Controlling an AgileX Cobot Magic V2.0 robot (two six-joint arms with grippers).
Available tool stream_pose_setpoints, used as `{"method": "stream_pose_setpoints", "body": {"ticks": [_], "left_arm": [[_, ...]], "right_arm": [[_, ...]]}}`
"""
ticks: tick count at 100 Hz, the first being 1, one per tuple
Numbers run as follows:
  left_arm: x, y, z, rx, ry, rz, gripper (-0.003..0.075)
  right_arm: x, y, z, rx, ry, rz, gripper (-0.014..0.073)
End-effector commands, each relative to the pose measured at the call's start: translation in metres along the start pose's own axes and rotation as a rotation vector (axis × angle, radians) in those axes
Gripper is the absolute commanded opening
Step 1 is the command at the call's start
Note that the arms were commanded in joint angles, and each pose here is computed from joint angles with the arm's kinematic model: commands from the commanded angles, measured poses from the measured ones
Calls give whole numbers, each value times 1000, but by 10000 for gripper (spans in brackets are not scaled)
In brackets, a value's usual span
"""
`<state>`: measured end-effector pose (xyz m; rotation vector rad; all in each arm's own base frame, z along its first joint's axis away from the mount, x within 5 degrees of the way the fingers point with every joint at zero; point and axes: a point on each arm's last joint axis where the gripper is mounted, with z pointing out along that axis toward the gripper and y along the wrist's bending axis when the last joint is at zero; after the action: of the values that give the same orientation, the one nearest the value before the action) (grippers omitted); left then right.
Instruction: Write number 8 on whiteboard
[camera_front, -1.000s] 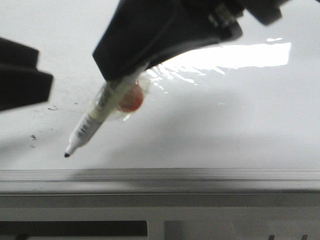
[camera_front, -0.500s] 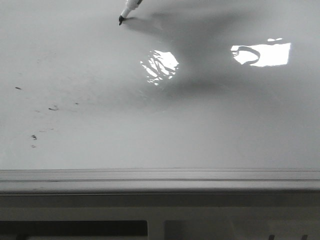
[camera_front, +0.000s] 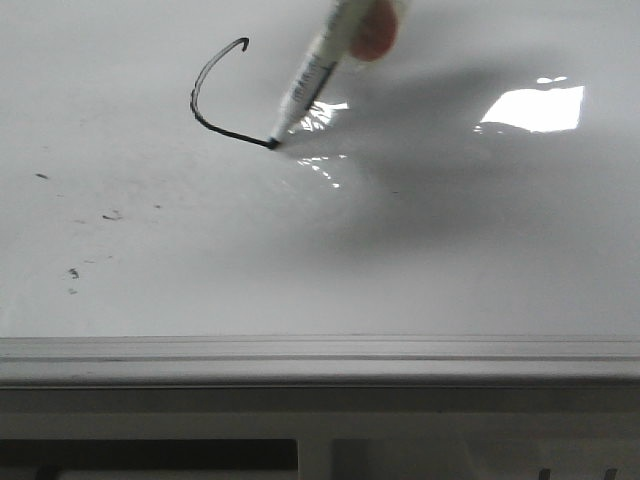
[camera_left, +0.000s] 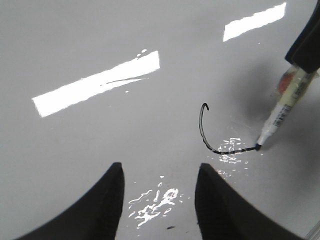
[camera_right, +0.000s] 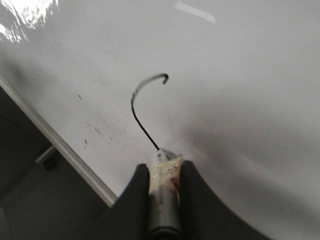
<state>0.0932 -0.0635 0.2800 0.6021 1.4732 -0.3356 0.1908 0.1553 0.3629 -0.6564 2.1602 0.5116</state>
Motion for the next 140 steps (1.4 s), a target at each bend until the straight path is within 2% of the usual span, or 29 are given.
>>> {"method": "stream_pose_setpoints", "body": {"ticks": [1,12,26,50,62,78,89,106,123,140], "left_arm": [[-17,2,0,-4,-107,-13,311],[-17,2,0,-4,-107,-13,311],[-17,2,0,-4,-107,-13,311],[-17,2,0,-4,-107,-13,311],[-17,2,0,-3,-105,-13,311],[-12,0,7,14,-69,12,311],[-10,-4,14,51,-59,66,317],[-6,-20,28,169,-56,114,316],[7,-40,48,295,-6,107,316],[17,-57,64,375,-3,77,316]], "right_arm": [[-3,-3,-6,36,-6,-53,-53],[-3,9,12,-14,-11,-67,-53],[-18,22,14,-52,-172,-90,-53],[-31,-7,-15,54,-299,-50,-43],[-37,-9,-14,51,-359,-29,-43],[-33,7,-2,-8,-320,-49,-43],[-33,19,-13,-48,-342,-72,-43],[-20,35,-14,-110,-225,-97,-43],[-8,48,5,-153,-94,-115,-43],[-5,59,15,-198,-72,-92,-43]]}}
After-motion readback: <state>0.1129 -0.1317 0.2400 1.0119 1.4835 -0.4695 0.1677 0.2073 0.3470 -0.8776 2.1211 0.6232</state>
